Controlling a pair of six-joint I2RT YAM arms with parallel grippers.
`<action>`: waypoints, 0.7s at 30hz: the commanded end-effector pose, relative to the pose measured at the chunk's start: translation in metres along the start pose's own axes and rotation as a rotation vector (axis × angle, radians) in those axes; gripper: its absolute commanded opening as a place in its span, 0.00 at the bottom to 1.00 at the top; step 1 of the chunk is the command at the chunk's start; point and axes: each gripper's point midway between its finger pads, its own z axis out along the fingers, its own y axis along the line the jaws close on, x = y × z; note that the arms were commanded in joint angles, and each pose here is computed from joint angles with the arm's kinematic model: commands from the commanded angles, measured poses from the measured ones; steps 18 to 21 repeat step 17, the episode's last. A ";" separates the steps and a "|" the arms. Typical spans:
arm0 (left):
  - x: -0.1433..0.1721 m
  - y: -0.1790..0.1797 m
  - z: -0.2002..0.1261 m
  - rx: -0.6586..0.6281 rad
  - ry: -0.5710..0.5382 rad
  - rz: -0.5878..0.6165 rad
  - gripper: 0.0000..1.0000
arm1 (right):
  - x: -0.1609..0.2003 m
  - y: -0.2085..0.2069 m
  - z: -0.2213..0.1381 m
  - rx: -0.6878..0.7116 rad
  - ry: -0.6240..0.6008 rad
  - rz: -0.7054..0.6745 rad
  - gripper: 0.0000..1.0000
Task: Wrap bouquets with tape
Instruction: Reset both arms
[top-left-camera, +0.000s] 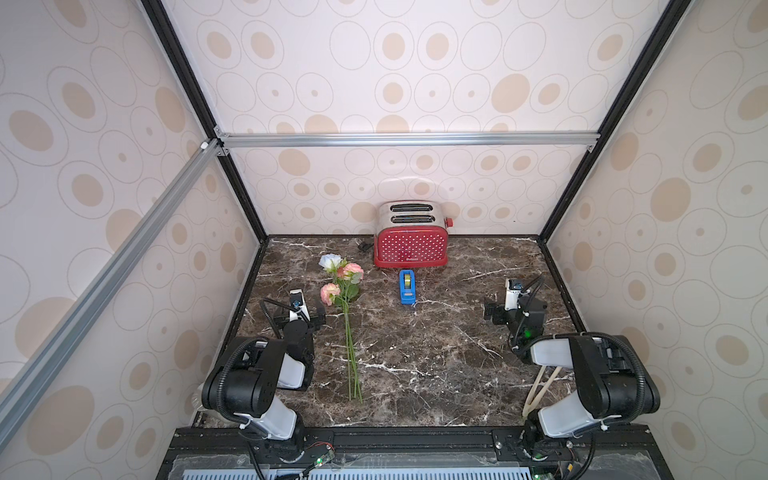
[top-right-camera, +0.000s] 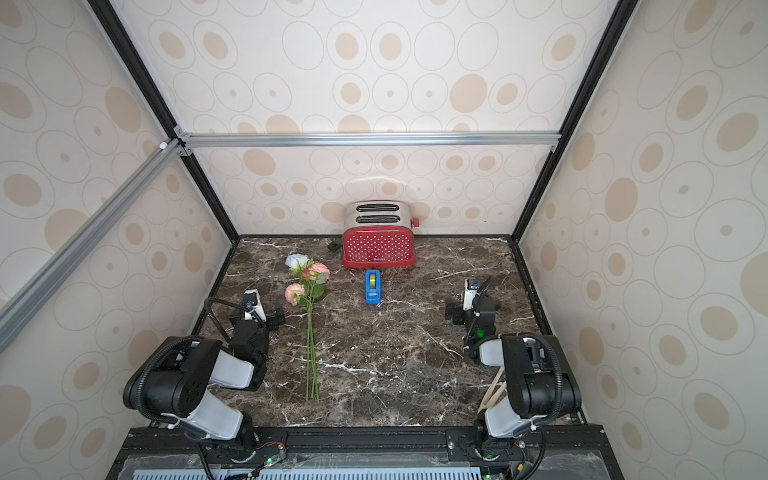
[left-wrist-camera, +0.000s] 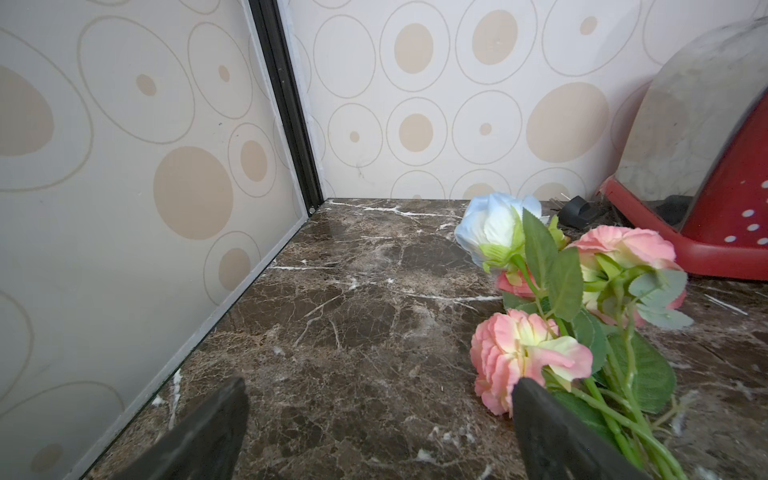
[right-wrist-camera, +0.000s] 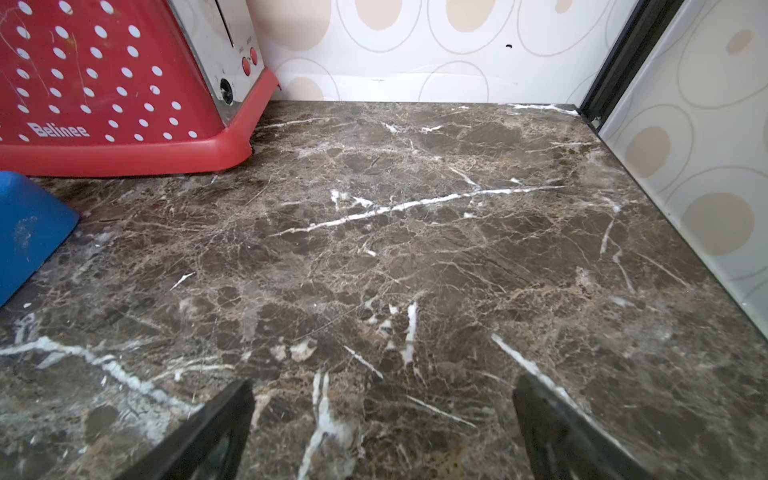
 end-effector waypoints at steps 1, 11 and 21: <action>-0.012 0.002 0.004 -0.006 -0.039 -0.015 0.99 | 0.000 0.003 0.001 -0.019 0.003 -0.014 1.00; -0.011 0.001 0.004 -0.006 -0.037 -0.016 0.99 | 0.002 0.004 0.000 -0.021 0.017 -0.013 1.00; -0.012 0.002 0.004 -0.006 -0.038 -0.016 0.99 | 0.001 0.004 0.001 -0.021 0.017 -0.013 1.00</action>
